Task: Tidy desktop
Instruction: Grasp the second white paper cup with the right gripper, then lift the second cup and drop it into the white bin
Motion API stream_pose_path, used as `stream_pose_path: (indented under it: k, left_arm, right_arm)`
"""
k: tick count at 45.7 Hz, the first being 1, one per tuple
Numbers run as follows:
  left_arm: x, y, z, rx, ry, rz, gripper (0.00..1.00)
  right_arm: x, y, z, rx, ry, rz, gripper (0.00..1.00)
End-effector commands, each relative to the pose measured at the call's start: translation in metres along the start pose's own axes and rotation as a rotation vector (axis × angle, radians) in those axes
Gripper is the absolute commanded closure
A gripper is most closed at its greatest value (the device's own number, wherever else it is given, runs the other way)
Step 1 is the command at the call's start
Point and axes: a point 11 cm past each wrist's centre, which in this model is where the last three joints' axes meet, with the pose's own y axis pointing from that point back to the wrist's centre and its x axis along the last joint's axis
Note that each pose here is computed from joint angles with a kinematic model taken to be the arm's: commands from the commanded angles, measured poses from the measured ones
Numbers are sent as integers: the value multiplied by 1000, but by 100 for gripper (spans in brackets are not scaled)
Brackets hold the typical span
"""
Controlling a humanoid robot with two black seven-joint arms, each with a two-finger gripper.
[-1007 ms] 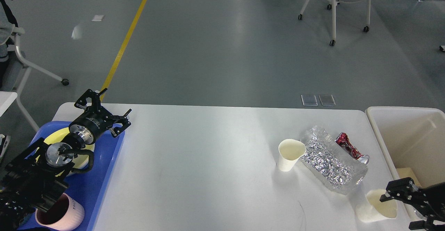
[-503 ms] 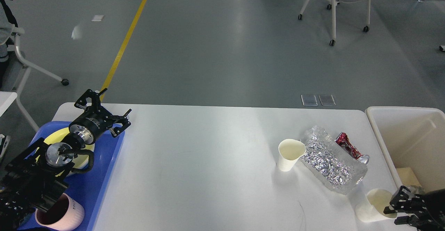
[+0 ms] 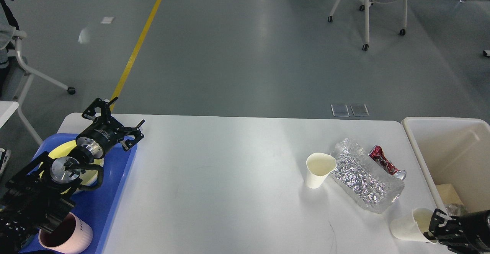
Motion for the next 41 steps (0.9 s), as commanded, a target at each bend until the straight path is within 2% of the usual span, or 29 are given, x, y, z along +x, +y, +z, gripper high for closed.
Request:
stream_pose_path:
  k: [1,8,17,21,29,34,41]
  left_arm:
    - [0,0,0,0,0,0,0]
    - [0,0,0,0,0,0,0]
    - [0,0,0,0,0,0,0]
    - [0,0,0,0,0,0,0]
    - [0,0,0,0,0,0,0]
    - [0,0,0,0,0,0,0]
    - [0,0,0,0,0,0,0]
  right_arm:
    - [1,0,-1,0,2,3,100]
    - [7,11,-5,4,30,20,100]
    - [37,63,-34,61,94,113,100]
    - [64,106,-86,142,182,181,100]
    - [70,166,-181,218,364,176,100]
    - [62,182,-238,219,495,191,100]
    - [29,185,-325,190,709,198,100]
